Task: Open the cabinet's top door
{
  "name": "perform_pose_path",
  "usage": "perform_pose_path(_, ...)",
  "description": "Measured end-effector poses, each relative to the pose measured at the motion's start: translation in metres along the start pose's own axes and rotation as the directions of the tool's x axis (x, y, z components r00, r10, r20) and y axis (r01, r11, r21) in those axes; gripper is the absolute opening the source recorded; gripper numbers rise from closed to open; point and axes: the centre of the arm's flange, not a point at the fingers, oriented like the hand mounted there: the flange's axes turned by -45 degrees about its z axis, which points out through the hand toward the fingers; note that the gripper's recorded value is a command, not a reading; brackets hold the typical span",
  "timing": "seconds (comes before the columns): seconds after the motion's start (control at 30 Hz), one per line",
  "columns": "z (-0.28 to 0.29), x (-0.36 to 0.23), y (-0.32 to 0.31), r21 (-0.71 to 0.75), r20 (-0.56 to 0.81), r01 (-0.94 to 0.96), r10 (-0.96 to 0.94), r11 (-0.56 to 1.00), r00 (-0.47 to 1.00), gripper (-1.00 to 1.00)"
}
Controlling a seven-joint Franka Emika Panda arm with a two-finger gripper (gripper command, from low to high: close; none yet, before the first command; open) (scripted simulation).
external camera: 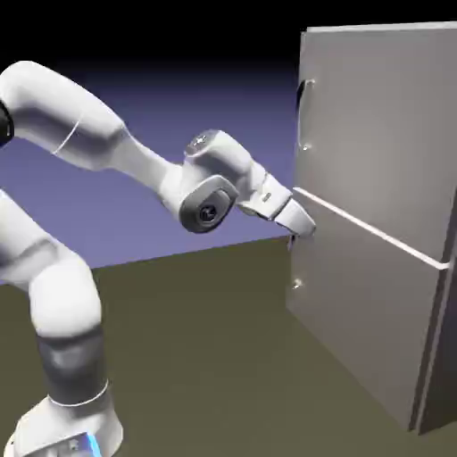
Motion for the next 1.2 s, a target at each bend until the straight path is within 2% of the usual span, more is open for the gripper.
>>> perform_pose_path(0.33,-0.075,0.067,0.001,-0.035,-0.239,-0.101,0.09,0.994,0.967,0.0)
perform_pose_path(0.7,-0.138,0.107,-0.039,-0.036,-0.456,-0.141,0.11,0.989,0.883,0.0)
perform_pose_path(0.97,-0.15,0.119,-0.09,-0.03,-0.566,-0.127,0.088,0.991,0.82,0.0)
perform_pose_path(1.2,-0.13,0.119,-0.14,-0.026,-0.624,-0.095,0.058,0.995,0.779,0.0)
